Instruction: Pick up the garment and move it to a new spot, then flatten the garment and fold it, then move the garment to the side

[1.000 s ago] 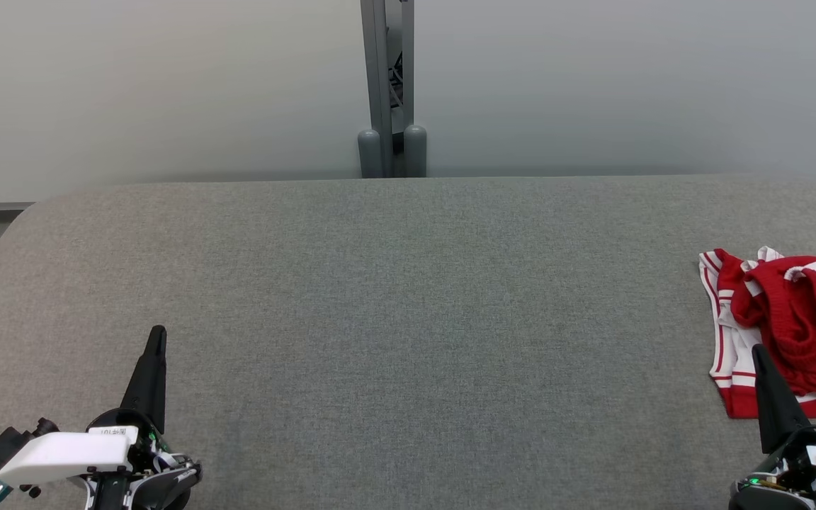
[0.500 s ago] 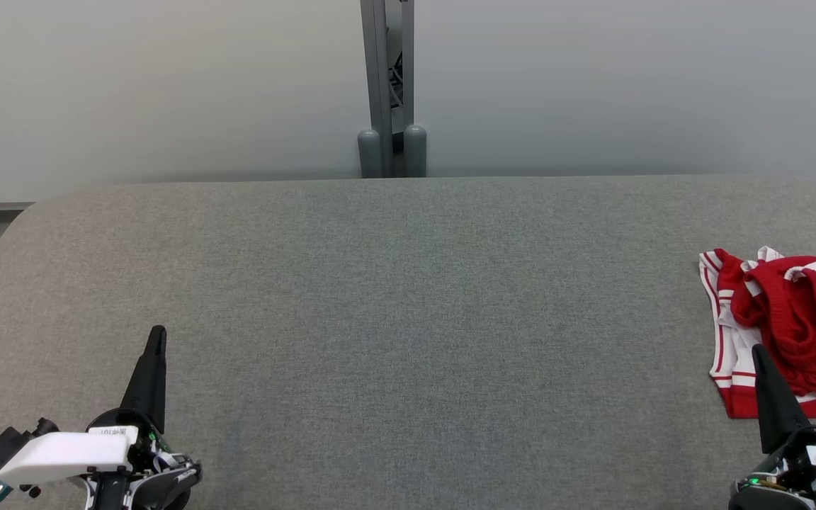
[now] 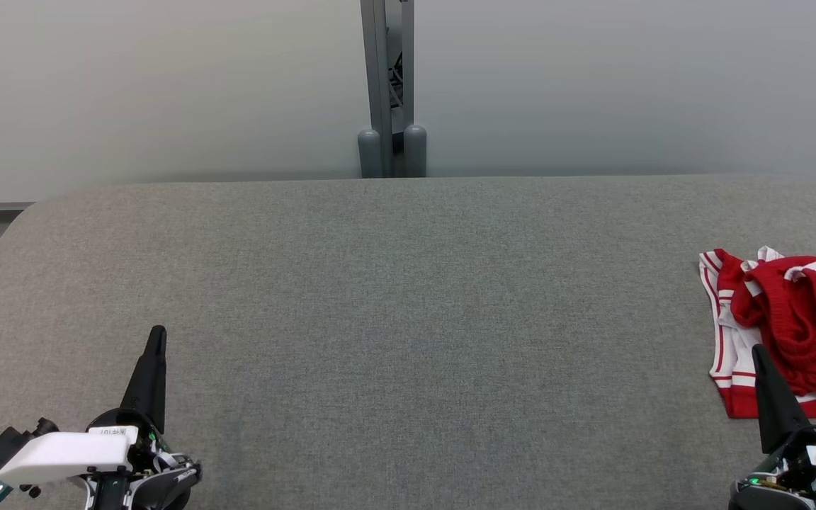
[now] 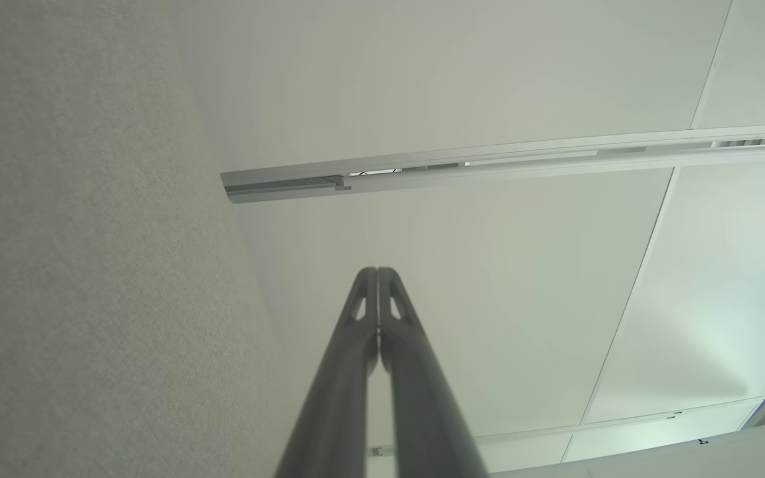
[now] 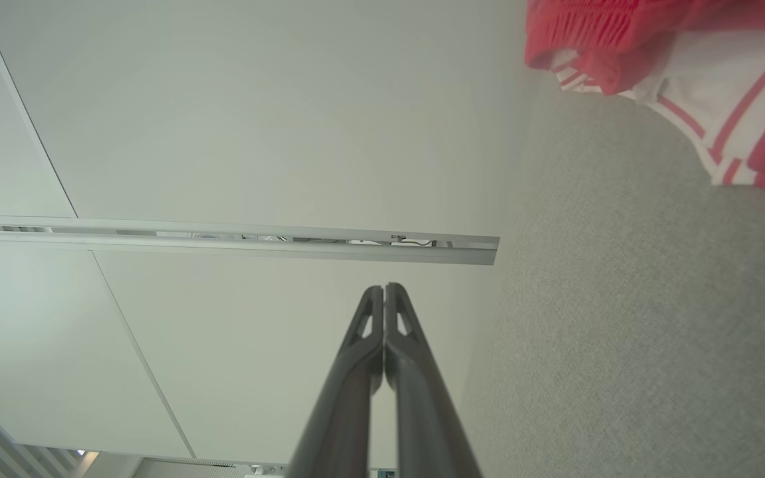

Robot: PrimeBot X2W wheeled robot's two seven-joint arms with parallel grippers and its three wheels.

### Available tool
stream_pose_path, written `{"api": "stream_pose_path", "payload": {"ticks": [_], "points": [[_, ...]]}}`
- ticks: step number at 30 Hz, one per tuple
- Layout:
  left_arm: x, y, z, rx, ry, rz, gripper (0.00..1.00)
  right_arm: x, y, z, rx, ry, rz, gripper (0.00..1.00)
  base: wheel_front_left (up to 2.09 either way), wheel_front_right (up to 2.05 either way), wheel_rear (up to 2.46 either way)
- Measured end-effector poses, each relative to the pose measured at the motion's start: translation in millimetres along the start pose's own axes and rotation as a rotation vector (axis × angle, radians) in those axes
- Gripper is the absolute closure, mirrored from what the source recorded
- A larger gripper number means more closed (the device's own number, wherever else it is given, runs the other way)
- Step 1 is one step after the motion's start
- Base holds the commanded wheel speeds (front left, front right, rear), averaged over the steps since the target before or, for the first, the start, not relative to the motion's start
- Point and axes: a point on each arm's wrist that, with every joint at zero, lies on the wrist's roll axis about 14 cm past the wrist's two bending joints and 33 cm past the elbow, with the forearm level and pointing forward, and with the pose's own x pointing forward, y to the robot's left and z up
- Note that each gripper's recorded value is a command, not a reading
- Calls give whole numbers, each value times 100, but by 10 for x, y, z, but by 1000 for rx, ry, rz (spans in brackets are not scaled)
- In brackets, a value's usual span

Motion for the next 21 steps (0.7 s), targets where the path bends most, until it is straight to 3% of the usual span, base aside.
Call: {"api": "stream_pose_path", "payload": {"ticks": [21], "points": [[0,0,0,0,0,0,100,0,0,1,0,0,0,100,0,0,0]]}}
